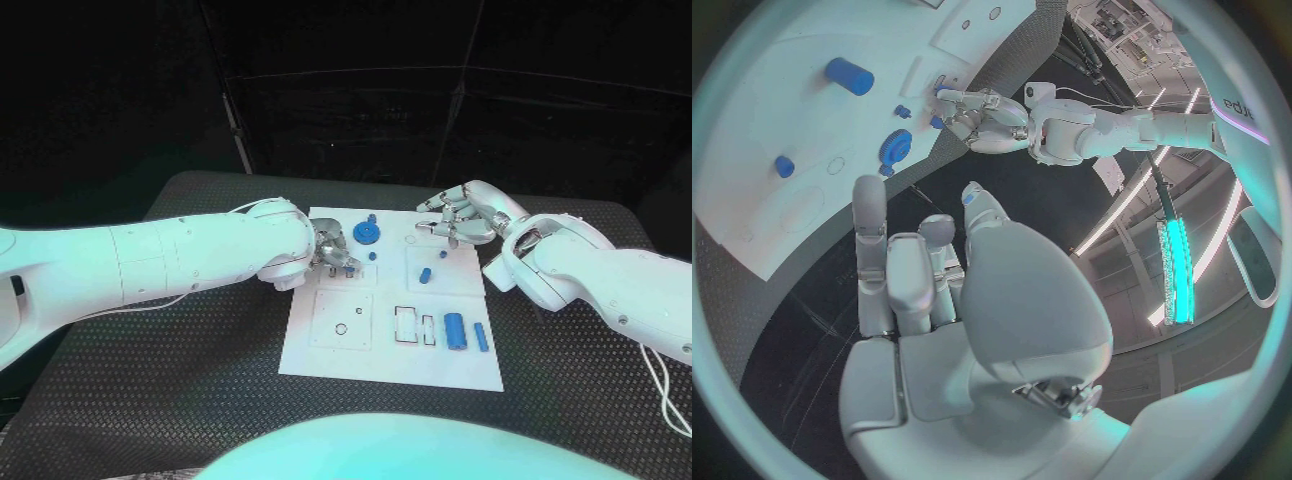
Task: Assemble the parts on the task board
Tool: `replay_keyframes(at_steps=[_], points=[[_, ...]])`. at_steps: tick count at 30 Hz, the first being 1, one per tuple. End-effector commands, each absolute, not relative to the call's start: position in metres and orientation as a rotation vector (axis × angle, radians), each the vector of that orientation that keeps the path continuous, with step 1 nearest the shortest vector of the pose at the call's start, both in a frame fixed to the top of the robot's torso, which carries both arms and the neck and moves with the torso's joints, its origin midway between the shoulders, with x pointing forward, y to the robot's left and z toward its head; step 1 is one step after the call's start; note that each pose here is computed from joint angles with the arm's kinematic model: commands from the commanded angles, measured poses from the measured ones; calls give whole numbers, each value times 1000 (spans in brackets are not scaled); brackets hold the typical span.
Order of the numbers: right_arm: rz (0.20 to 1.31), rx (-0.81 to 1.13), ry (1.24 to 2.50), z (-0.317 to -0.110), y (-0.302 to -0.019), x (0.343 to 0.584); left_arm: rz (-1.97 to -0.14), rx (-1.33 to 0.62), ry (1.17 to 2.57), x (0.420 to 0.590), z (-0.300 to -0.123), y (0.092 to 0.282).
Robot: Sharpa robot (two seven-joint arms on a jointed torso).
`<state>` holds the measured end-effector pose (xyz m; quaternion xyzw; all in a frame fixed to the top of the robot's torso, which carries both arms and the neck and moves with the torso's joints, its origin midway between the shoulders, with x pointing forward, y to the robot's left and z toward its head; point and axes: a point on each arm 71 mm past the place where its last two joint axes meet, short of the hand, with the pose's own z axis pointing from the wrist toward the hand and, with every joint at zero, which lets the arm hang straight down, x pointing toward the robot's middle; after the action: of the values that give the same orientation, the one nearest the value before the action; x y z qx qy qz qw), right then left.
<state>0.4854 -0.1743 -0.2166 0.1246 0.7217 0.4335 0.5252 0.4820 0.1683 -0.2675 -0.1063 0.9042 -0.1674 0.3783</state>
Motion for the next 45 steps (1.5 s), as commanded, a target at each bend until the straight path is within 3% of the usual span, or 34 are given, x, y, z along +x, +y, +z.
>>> replay_keyframes(at_steps=[1,45], points=[[1043,290,1724,-215,-173,486,-411,-234,2334,481,-268,167],[1050,283,1726,-216,-172,487,-372,-161,2384,481,-271,167]])
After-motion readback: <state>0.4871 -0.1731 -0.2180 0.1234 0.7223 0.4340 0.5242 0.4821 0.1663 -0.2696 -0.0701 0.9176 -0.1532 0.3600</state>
